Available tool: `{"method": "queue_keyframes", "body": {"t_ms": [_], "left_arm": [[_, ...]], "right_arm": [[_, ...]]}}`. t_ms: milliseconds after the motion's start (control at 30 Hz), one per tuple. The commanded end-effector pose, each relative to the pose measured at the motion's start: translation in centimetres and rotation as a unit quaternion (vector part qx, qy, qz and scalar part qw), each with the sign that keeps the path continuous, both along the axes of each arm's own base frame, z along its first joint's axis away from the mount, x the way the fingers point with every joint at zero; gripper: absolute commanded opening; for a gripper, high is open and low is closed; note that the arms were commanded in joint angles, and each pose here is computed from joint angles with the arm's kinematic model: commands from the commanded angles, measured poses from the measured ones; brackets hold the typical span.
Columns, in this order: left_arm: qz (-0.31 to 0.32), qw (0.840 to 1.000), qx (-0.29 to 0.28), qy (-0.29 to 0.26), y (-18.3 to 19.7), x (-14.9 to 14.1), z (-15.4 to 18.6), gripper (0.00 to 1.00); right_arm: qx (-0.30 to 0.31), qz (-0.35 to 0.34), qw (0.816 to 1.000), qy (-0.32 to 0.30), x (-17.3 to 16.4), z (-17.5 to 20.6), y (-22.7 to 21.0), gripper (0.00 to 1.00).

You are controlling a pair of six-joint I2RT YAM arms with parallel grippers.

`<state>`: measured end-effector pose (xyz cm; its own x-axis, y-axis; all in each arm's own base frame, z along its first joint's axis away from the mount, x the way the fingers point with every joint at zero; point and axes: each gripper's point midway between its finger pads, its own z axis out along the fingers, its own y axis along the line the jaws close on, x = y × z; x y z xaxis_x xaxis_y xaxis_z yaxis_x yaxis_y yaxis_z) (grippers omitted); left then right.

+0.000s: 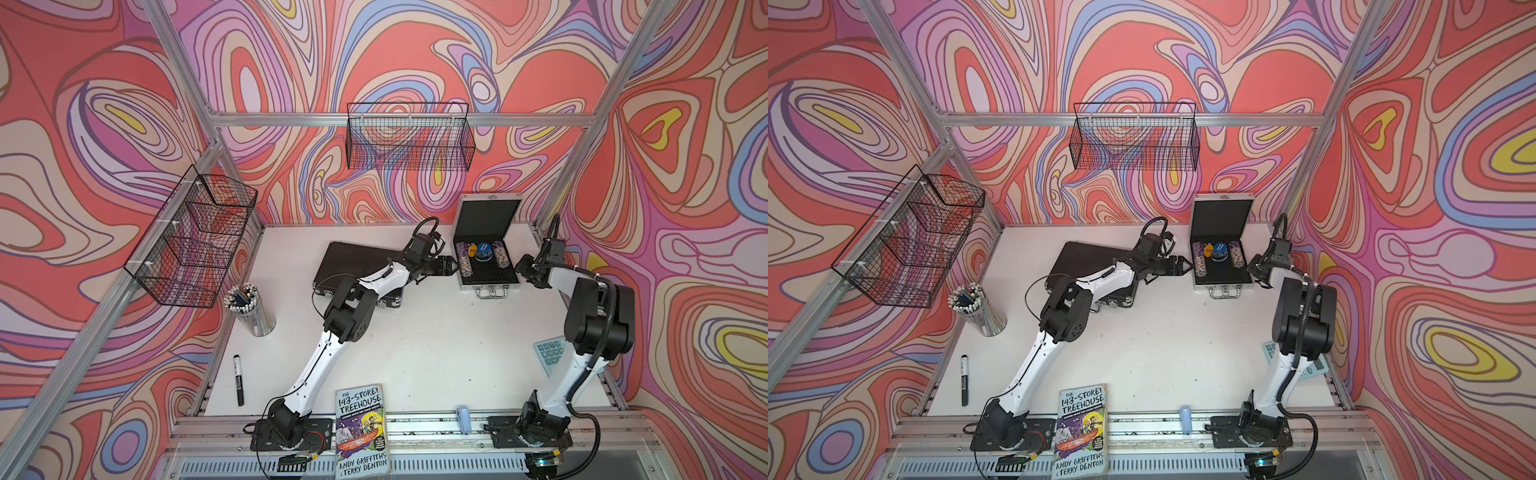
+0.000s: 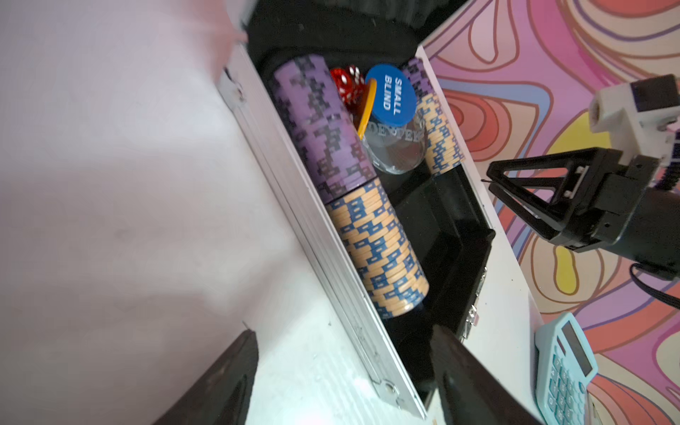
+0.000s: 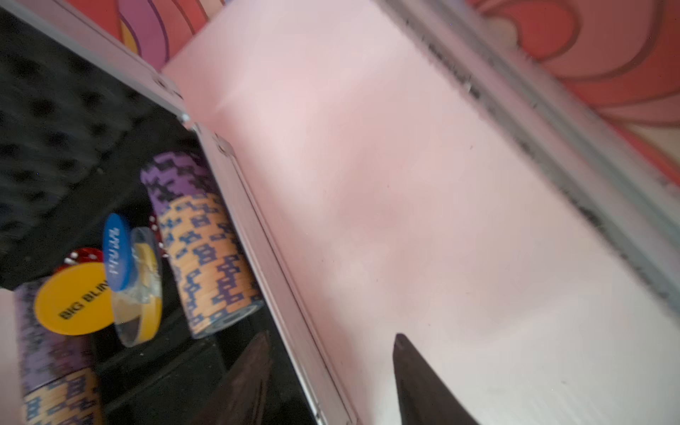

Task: Open the poker set cases
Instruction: Adjust the poker set case at the center of the board.

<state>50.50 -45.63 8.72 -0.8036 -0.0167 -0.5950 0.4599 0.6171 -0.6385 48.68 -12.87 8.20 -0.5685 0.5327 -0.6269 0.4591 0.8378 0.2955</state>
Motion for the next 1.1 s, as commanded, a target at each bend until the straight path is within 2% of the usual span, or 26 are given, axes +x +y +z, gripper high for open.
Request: {"method": "queue_keyframes", "body": {"t_ms": [0,133,333,467,600,667,767,900,967,1067], "left_arm": [[0.016,0.995,-0.013,-0.093,2.3,0.7,9.2,0.78],[0.047,0.992,0.019,-0.12,7.0,0.2,11.4,0.79],[0.153,0.974,0.105,-0.128,19.6,-0.5,12.1,0.81],[0.249,0.947,0.181,-0.093,29.4,-2.2,9.2,0.81],[0.34,0.922,0.18,-0.044,37.2,-4.0,6.3,0.82],[0.362,0.911,0.195,-0.034,39.3,-4.3,5.5,0.82],[0.367,0.905,0.213,-0.013,40.7,-3.8,4.2,0.82],[0.384,0.895,0.228,-0.012,42.4,-2.1,2.9,0.82],[0.379,0.897,0.226,0.002,42.8,-1.1,2.3,0.82],[0.379,0.893,0.243,0.016,43.3,-0.1,0.7,0.81]], "right_arm": [[-0.043,-0.001,0.999,-0.027,0.2,4.3,0.1,0.58],[-0.066,0.027,0.996,-0.048,0.2,7.3,3.1,0.6],[-0.077,0.126,0.986,-0.074,0.6,9.7,13.1,0.62],[-0.03,0.21,0.973,-0.092,0.6,9.1,22.4,0.63],[0.036,0.285,0.954,-0.087,0.0,6.6,31.2,0.64],[0.068,0.31,0.945,-0.081,-0.4,5.4,34.6,0.64],[0.105,0.334,0.935,-0.062,-1.2,3.2,38.0,0.65],[0.119,0.328,0.936,-0.042,-1.7,0.4,38.8,0.65],[0.129,0.326,0.935,-0.046,-1.9,0.1,38.8,0.64],[0.152,0.336,0.928,-0.048,-2.2,0.2,39.6,0.65]]}}
